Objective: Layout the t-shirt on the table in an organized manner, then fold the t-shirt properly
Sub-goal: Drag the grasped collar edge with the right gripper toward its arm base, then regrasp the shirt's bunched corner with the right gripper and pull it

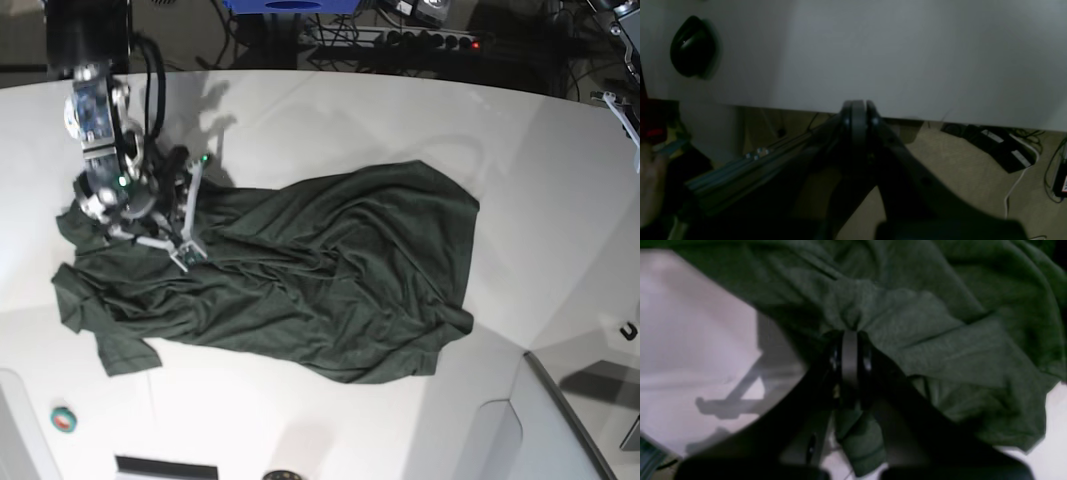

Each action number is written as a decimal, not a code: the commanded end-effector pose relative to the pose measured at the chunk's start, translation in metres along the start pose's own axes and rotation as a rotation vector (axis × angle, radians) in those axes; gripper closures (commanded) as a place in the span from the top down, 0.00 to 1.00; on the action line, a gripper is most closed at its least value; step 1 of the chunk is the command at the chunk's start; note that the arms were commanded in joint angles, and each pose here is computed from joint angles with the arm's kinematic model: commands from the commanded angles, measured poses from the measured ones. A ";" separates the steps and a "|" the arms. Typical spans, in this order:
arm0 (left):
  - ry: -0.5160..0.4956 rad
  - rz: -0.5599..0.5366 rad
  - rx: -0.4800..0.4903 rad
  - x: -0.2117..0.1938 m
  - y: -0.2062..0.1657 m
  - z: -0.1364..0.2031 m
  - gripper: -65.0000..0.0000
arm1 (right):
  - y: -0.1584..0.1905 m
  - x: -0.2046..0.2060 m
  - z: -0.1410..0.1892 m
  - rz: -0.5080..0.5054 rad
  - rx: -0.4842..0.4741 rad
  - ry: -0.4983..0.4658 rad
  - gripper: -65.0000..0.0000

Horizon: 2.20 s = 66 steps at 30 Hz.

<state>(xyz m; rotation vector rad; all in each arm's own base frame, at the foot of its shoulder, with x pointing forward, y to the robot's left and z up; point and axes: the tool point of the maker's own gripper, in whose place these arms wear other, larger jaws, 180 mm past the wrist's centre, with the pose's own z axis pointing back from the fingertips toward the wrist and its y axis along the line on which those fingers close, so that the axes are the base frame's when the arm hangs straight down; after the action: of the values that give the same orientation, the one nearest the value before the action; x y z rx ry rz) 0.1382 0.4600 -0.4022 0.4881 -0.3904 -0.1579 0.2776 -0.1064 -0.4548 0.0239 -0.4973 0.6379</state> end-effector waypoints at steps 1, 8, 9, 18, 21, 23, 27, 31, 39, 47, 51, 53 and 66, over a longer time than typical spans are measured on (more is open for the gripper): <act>-0.024 -0.012 0.041 0.008 0.017 0.005 0.00 | -0.003 0.015 0.011 0.006 -0.018 -0.064 0.01; -0.025 -0.012 0.043 0.009 0.018 0.005 0.00 | 0.021 -0.029 0.062 0.024 -0.048 -0.037 0.01; -0.025 -0.012 0.043 0.009 0.018 0.005 0.00 | 0.023 -0.038 0.070 0.016 -0.056 -0.030 0.01; -0.031 -0.013 0.041 0.012 0.017 0.005 0.00 | -0.018 -0.104 0.117 -0.028 -0.154 0.045 0.01; -0.034 -0.011 0.039 0.014 0.016 0.004 0.00 | -0.067 -0.107 0.133 -0.115 -0.295 0.035 0.01; -0.043 -0.005 0.040 0.018 0.016 0.004 0.00 | -0.098 -0.100 0.144 -0.158 -0.381 0.003 0.01; -0.043 -0.005 0.038 0.018 0.015 0.003 0.00 | -0.146 -0.062 0.162 -0.199 -0.503 -0.102 0.01; -0.043 -0.004 0.037 0.018 0.014 0.003 0.00 | -0.173 -0.021 0.170 -0.223 -0.547 -0.150 0.01; -0.034 0.013 0.010 0.012 -0.001 0.000 0.00 | -0.146 -0.002 0.089 -0.207 -0.303 -0.024 0.45; -0.060 -0.045 -0.125 0.030 -0.063 -0.012 0.00 | -0.099 0.015 0.075 -0.162 -0.222 -0.143 0.55; -0.206 0.037 -0.292 0.084 -0.122 -0.014 0.00 | -0.083 0.037 0.053 -0.126 -0.146 -0.186 0.53; -0.264 0.089 -0.349 0.107 -0.140 -0.014 0.00 | -0.084 0.037 0.040 -0.143 -0.117 -0.164 0.40; -0.242 0.108 -0.370 0.083 -0.135 -0.011 0.41 | -0.070 0.019 0.009 -0.186 -0.028 -0.080 0.47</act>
<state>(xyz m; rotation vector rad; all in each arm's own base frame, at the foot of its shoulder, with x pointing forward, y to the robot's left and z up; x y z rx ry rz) 0.2012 0.3186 -0.4619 0.0580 -0.5669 -0.1725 0.3161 -0.1543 -0.4398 0.0674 -0.5288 0.4507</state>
